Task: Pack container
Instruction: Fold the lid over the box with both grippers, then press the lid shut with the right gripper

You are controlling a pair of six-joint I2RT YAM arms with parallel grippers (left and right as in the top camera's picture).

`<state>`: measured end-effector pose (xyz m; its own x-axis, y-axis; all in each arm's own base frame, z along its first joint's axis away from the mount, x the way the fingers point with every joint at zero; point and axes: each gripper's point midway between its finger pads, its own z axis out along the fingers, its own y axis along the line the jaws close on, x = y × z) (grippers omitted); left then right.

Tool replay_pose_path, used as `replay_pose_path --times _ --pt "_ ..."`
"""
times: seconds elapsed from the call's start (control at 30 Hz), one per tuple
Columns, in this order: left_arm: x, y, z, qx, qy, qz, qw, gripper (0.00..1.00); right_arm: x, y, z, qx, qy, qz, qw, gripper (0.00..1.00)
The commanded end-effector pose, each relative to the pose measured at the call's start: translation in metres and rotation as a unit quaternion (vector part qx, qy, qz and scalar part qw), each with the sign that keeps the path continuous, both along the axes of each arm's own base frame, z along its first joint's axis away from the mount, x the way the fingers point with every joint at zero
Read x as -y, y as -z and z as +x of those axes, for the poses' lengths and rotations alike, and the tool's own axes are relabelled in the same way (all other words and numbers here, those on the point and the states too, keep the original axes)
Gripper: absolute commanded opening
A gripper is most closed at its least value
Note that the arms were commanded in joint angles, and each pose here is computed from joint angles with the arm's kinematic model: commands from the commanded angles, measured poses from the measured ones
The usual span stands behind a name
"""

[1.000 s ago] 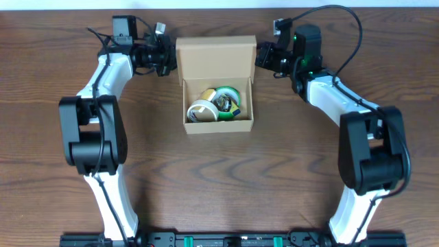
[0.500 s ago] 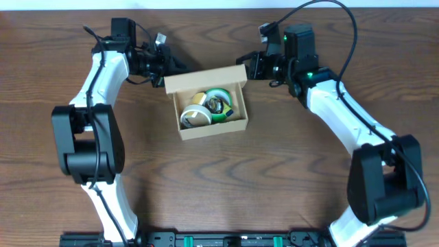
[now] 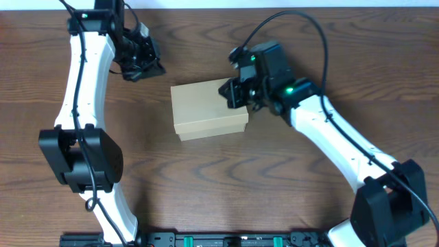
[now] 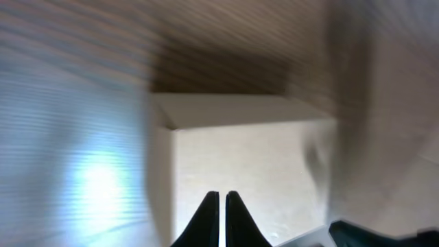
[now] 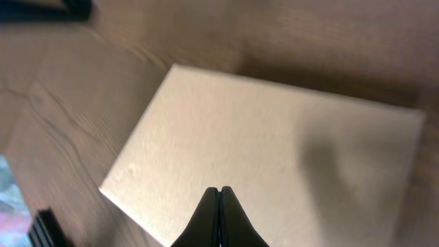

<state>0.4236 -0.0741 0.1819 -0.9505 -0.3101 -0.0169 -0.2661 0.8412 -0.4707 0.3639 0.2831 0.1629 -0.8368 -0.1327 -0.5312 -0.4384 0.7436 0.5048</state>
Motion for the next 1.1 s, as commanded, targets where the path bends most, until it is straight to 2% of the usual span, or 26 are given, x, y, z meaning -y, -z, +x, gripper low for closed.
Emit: replay_pose_path --times 0.0,0.13,0.3,0.43,0.7,0.9,0.97,1.0,1.03,1.07 --pt "-0.038 -0.02 0.003 0.033 -0.013 0.116 0.993 0.06 -0.004 -0.005 -0.003 0.031 0.004 -0.041 0.999 0.01" --pt "-0.057 -0.035 -0.002 0.033 -0.031 0.171 0.984 0.06 -0.01 0.003 -0.017 0.026 -0.004 -0.071 0.997 0.01" --pt "-0.066 -0.048 0.0 0.046 -0.044 0.192 0.979 0.08 -0.021 0.015 -0.032 0.027 -0.015 -0.105 0.994 0.01" --pt "-0.068 -0.052 0.001 0.05 -0.049 0.199 0.978 0.1 -0.026 0.043 -0.041 0.001 -0.027 -0.134 0.991 0.01" --pt "-0.07 -0.051 -0.002 0.044 -0.053 0.203 0.977 0.09 -0.026 0.091 -0.044 -0.04 -0.035 -0.173 0.984 0.01" --pt "-0.07 -0.052 -0.002 0.046 -0.053 0.203 0.977 0.08 -0.029 0.09 -0.04 -0.022 -0.039 -0.177 0.983 0.01" --pt "-0.07 -0.054 -0.002 0.048 -0.054 0.203 0.977 0.29 -0.032 0.075 -0.035 0.004 -0.044 -0.165 0.985 0.01" --pt "-0.07 -0.056 -0.002 0.051 -0.054 0.202 0.976 0.46 -0.033 0.065 -0.033 0.018 -0.047 -0.158 0.986 0.02" --pt "-0.07 -0.058 -0.003 0.054 -0.055 0.202 0.976 0.71 -0.034 0.053 -0.032 0.035 -0.051 -0.152 0.986 0.19" --pt "-0.07 -0.06 -0.004 0.055 -0.057 0.202 0.976 0.96 -0.033 0.041 -0.03 0.052 -0.055 -0.146 0.986 0.5"
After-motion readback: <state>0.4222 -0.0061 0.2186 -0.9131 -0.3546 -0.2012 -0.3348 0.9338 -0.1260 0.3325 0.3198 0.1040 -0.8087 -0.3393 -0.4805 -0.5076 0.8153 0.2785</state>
